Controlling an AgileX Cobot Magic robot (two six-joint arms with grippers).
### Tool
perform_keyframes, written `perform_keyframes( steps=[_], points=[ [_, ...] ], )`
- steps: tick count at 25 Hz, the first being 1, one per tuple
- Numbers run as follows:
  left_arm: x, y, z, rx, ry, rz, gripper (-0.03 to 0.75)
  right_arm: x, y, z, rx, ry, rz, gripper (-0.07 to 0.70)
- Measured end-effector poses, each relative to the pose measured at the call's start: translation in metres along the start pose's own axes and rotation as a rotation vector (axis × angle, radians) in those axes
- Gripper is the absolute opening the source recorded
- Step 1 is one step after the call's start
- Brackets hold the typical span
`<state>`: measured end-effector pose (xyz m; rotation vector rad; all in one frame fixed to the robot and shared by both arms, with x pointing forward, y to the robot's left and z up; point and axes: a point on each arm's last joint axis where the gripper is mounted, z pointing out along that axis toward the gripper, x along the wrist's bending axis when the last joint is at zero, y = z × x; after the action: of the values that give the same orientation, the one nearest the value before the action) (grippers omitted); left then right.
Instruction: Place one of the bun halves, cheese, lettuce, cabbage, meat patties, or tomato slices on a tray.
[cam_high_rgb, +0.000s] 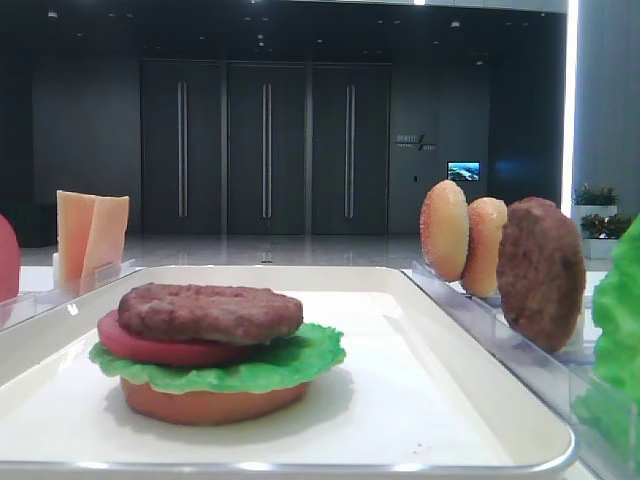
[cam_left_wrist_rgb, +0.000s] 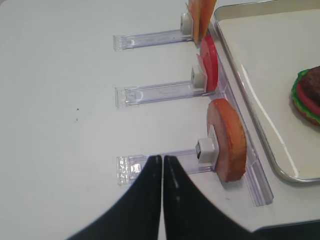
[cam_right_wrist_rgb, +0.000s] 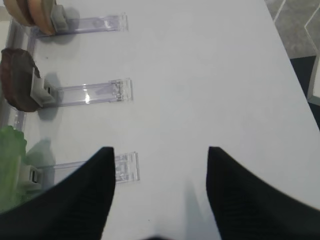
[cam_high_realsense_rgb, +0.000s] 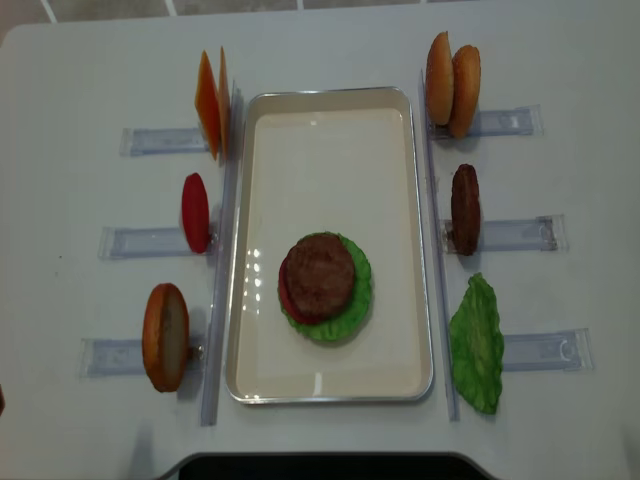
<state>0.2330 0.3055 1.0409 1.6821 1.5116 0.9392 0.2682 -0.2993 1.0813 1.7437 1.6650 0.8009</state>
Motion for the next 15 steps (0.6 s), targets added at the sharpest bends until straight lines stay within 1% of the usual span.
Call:
perform_keyframes(
  steps=[3,7,11,15],
  points=[
    [0.000,0.000,0.000,0.000,0.000,0.000,-0.007,0.000,-0.008,-0.002,-0.022,0.006,0.010,0.380],
    [0.000,0.000,0.000,0.000,0.000,0.000,-0.007,0.000,-0.026,0.000,-0.029,0.007,0.028,0.359],
    [0.000,0.000,0.000,0.000,0.000,0.001,-0.007,-0.002,-0.040,0.001,-0.057,0.000,0.027,0.349],
    [0.000,0.000,0.000,0.000,0.000,0.003,-0.007,-0.002,-0.043,-0.002,-0.095,0.002,0.028,0.347]
  ],
)
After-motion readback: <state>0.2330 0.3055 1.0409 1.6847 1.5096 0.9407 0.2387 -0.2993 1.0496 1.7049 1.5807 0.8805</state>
